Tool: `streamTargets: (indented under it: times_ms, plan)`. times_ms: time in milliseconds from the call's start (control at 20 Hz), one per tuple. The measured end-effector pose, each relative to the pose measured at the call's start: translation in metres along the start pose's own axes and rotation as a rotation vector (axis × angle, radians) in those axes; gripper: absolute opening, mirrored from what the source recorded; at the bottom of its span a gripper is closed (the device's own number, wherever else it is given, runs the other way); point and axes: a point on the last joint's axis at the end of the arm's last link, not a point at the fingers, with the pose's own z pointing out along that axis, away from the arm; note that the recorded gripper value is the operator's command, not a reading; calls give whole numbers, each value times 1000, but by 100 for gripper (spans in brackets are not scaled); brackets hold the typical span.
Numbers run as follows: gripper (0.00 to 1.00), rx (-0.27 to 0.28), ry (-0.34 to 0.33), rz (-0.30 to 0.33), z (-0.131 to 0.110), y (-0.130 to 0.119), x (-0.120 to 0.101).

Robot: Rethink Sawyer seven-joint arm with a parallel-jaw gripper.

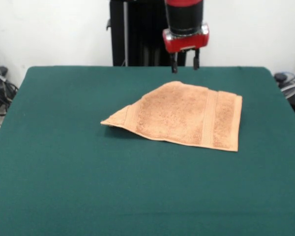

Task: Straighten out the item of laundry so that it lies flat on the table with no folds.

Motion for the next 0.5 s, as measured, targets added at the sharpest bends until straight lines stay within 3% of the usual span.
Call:
streamTargets:
  times_ms: [200, 500]
  plan:
    - [100, 38, -36, -5, -21, -7, -9]
    - [100, 69, -49, -19, -28, -15, -10]
